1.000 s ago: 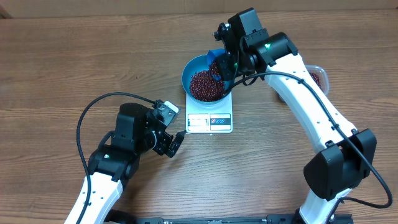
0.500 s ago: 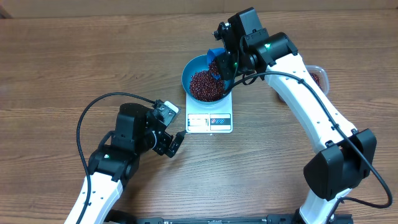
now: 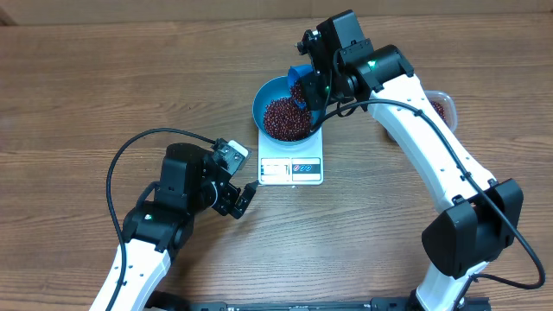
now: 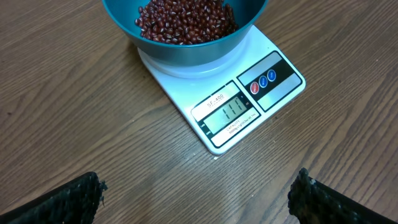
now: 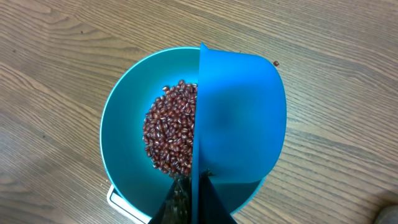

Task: Scoop item into bowl and weigh 150g on scale
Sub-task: 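Tip the scoop with the right gripper to pour beans into the bowl, then hold the scoop tilted over the bowl, trickling beans in slowly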

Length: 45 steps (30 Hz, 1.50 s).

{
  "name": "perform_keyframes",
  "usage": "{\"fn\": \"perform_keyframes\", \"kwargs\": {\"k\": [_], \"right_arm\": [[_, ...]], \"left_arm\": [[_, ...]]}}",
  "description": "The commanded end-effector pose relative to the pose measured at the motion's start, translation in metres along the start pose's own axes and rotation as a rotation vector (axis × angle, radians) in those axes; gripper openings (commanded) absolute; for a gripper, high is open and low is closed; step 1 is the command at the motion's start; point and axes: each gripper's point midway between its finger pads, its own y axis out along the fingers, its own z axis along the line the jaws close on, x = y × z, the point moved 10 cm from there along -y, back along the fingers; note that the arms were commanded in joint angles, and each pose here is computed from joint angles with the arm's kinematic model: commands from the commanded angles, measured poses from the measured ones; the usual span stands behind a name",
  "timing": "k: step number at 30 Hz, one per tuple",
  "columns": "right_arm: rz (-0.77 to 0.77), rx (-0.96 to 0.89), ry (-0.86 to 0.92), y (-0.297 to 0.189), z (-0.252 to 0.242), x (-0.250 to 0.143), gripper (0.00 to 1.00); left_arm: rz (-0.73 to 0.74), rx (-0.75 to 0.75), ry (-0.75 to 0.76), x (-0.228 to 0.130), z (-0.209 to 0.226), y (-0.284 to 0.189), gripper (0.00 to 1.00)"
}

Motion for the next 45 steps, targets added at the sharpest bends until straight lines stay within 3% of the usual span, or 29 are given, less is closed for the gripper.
{"fn": "perform_keyframes", "kwargs": {"k": [1,15,45], "right_arm": [[-0.090,-0.010,-0.035,-0.029,0.006,0.012,0.04],[-0.090,-0.043,-0.125,-0.027,0.020,0.011,0.04],[-0.087,0.027,-0.123,-0.027,0.025,0.011,0.04]], "left_arm": [[-0.007,0.002,-0.001,-0.001,0.000,-0.001,1.00],[-0.006,0.002,-0.001,-0.001,0.000,-0.001,1.00],[-0.006,0.002,-0.001,-0.001,0.000,-0.001,1.00]]}}
